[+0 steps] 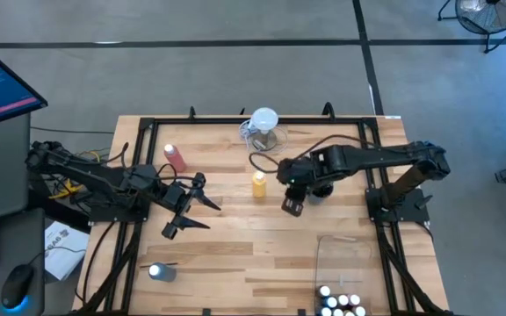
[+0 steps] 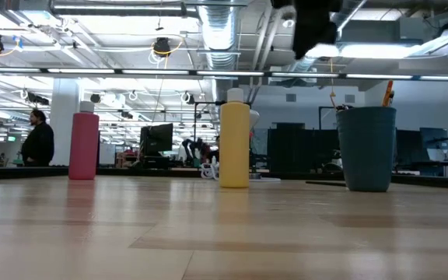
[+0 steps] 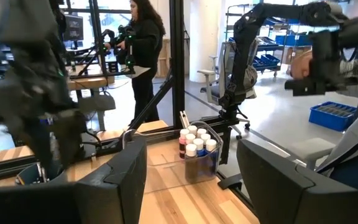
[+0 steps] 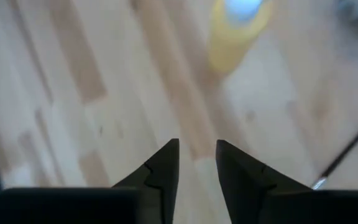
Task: Pick & Place Paint Supplies
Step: Put the right black silver paintbrush into the blue cup
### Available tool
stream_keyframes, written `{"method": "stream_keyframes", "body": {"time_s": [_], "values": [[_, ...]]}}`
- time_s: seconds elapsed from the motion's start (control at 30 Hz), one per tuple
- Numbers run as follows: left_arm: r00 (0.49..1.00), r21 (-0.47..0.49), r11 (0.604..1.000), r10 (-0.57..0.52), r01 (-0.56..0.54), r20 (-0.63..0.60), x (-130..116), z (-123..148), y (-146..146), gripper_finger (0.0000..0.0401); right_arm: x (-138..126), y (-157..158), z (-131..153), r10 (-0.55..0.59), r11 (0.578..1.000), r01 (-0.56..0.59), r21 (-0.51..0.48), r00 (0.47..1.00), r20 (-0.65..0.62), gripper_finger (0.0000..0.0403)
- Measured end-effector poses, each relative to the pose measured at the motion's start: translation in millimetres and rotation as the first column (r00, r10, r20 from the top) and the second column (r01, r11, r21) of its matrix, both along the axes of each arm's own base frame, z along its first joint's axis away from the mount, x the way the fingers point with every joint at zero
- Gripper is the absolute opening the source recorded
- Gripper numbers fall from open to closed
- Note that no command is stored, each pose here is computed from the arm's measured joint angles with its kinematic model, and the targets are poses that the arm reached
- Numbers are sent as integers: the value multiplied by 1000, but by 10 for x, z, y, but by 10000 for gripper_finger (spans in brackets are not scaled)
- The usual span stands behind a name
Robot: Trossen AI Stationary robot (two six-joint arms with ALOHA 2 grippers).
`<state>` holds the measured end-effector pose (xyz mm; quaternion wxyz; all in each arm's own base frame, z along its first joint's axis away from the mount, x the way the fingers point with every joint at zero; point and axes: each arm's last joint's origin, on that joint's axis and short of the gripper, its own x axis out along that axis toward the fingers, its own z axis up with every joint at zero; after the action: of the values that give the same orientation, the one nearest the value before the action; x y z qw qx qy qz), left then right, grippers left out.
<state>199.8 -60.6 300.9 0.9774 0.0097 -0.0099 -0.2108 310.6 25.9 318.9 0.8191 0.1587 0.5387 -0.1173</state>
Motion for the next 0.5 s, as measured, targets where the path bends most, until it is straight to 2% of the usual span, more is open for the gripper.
{"method": "stream_keyframes", "body": {"time_s": [0.13,0.3,0.4,0.5], "values": [[1000,0,1000,0,0,0,0,0,0,209,39,-131,282,-79,992,89,-94,991,106,79],[1000,0,1000,0,0,0,0,0,0,209,29,-440,635,-153,979,177,-99,965,213,56],[1000,0,1000,0,0,0,0,1,0,209,-68,-777,705,-245,958,267,-107,952,184,52],[1000,0,1000,0,0,-1,0,0,0,209,-181,-1161,594,-350,934,353,-57,935,66,50]]}}
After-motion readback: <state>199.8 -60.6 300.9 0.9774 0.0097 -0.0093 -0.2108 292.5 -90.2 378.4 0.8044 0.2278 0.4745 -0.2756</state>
